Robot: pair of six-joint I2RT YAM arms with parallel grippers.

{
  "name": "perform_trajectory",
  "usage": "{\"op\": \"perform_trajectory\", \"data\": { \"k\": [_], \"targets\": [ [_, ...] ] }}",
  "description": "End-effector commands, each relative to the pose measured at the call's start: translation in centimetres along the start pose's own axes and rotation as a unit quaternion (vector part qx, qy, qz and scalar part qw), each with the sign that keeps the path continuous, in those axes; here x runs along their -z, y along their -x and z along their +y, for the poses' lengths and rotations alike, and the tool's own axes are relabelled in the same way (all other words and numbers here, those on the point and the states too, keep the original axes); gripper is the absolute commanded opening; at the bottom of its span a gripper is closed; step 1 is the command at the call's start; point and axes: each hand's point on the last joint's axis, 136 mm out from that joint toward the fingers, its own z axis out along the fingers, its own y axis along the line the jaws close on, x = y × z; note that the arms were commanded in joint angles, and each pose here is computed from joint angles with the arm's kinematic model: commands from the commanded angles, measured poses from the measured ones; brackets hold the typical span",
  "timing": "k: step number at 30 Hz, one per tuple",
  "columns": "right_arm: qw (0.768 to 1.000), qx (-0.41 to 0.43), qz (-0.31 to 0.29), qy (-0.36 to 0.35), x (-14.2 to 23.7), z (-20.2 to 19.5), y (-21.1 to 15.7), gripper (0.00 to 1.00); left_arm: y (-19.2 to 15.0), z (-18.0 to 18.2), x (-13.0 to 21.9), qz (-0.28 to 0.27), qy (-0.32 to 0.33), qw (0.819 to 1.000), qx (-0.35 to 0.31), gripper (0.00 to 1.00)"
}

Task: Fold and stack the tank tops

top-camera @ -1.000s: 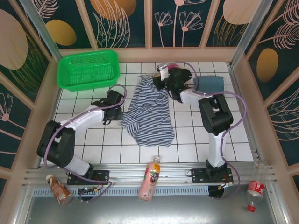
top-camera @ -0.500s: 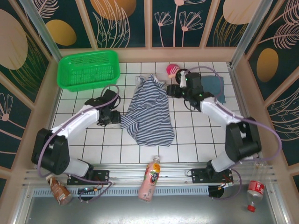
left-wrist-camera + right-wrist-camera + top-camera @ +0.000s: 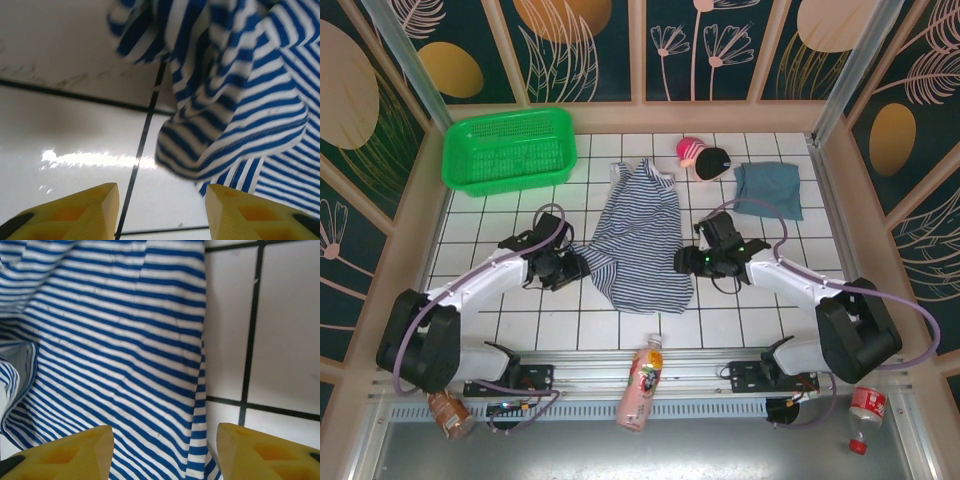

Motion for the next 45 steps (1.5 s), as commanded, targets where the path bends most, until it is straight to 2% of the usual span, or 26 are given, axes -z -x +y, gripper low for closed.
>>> {"op": "perform_trajectory", "data": {
  "k": [1,3,8,10,13,21,24,28,34,36,40,45],
  "targets": [
    [1.000,0.005,0.019,0.012,-1.1,0.7,-1.4,0.56,1.4,-0.8,-0.8,-0.026,-0.013,1.000,-0.010,0.47],
    [0.999,0.016,0.037,0.005,-1.6,0.3,-2.4,0.56,1.6,-0.9,-1.2,-0.029,-0.015,0.999,-0.011,0.45],
    [0.996,0.050,0.071,-0.006,-1.8,0.0,-4.1,0.55,2.1,-0.8,-1.8,-0.040,-0.014,0.999,-0.011,0.29],
    [0.993,0.070,0.093,-0.019,-1.6,-0.3,-5.1,0.55,2.5,-1.7,-1.7,-0.042,-0.031,0.999,-0.008,0.20],
    [0.990,0.073,0.117,-0.030,-0.9,-0.8,-6.5,0.53,2.6,-1.9,-1.1,-0.048,-0.034,0.998,-0.002,0.01],
    [0.986,0.082,0.136,-0.041,0.3,-1.1,-8.9,0.52,2.7,-1.9,2.6,-0.053,-0.009,0.998,-0.009,0.00],
    [0.984,0.097,0.141,-0.043,-0.4,-0.9,-9.1,0.51,1.8,-1.6,3.2,-0.045,-0.011,0.999,-0.002,0.00],
    [0.984,0.106,0.139,-0.043,-1.0,-0.5,-8.7,0.44,1.0,-0.9,3.4,-0.037,-0.004,0.999,0.002,0.00],
    [0.977,0.118,0.165,-0.063,-1.8,-1.3,-10.4,0.43,0.8,0.0,4.2,-0.042,0.010,0.999,0.005,0.00],
    [0.978,0.121,0.156,-0.064,-2.1,-1.3,-10.2,0.36,0.7,0.1,4.3,-0.041,0.013,0.999,0.005,0.00],
    [0.983,0.125,0.119,-0.069,-1.8,-0.9,-8.4,0.15,0.8,0.4,5.2,-0.045,0.021,0.999,0.005,0.00],
    [0.991,0.097,0.034,-0.084,1.7,-1.3,-4.3,0.06,2.2,-0.2,8.1,-0.079,0.022,0.997,0.001,0.00]
  ]
}}
